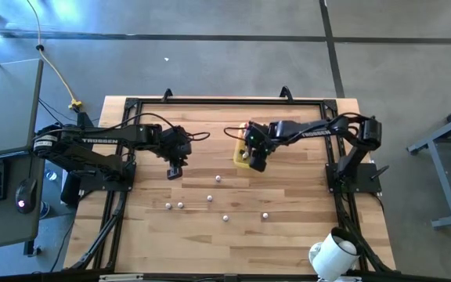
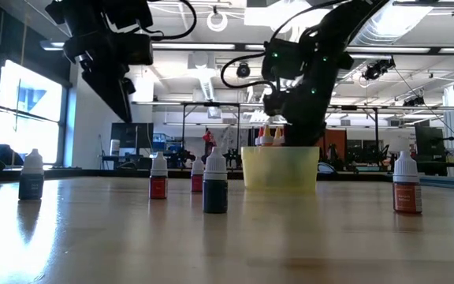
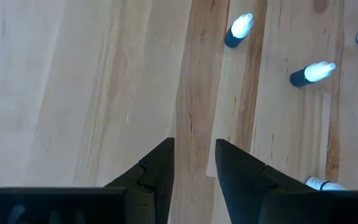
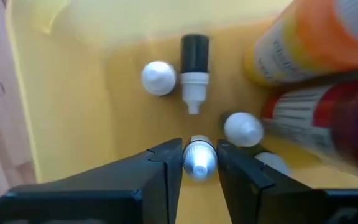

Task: Pick & Place food coloring
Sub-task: Put the small green food coloring bottle into the bin, then put the small orange food coloring bottle into the bin

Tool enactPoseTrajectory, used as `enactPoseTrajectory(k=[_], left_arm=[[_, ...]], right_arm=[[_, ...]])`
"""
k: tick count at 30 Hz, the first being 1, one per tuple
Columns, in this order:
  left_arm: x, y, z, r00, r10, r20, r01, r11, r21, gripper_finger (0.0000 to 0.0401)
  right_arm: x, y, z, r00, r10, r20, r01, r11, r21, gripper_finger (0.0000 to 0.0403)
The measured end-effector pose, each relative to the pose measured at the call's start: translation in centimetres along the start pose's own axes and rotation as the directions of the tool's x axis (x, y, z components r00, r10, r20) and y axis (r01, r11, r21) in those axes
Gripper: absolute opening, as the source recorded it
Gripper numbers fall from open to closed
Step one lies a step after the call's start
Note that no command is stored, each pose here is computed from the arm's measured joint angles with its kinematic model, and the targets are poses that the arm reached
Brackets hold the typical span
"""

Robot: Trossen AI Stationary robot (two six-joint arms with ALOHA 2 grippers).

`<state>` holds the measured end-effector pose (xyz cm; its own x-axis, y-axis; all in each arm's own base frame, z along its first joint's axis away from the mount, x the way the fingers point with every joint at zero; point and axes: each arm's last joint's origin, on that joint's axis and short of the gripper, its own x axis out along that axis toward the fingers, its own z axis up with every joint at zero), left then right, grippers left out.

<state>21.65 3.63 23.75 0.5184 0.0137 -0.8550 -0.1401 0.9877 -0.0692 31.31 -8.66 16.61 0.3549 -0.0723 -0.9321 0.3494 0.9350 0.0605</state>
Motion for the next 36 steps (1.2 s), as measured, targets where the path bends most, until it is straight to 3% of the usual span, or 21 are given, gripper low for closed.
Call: enactPoseTrajectory(k=[10,17,21,25,31,36], left_arm=[[0.0,0.0,0.1,1.000,0.000,0.005,0.000,1.000,0.000,0.0115],[0.0,0.0,0.1,1.000,0.000,0.012,0.000,1.000,0.001,0.0115],[0.0,0.0,0.1,1.000,0.000,0.011,0.000,1.000,0.000,0.0115],[0.0,0.0,0.1,1.000,0.000,0.011,0.000,1.000,0.000,0.0115],[0.0,0.0,0.3,0.999,0.000,0.032,0.000,1.000,0.002,0.0115],[0.0,0.0,0.4,0.999,-0.001,0.046,0.001,1.000,0.003,0.0115]], right_arm=[[-0.9,0.2,-0.3,0.997,0.067,-0.031,-0.067,0.998,-0.002,0.0142],[-7.7,2.0,0.7,0.999,0.021,-0.049,-0.025,0.996,-0.082,0.0158],[-11.6,4.9,1.1,0.998,0.068,0.003,-0.067,0.988,-0.138,0.0156],[-12.6,9.3,-0.3,0.983,0.179,-0.034,-0.182,0.954,-0.238,0.0158],[-10.5,16.5,-3.2,0.977,0.181,-0.116,-0.214,0.874,-0.436,0.0159],[-7.6,20.0,-5.0,0.960,0.181,-0.211,-0.253,0.885,-0.390,0.0158]])
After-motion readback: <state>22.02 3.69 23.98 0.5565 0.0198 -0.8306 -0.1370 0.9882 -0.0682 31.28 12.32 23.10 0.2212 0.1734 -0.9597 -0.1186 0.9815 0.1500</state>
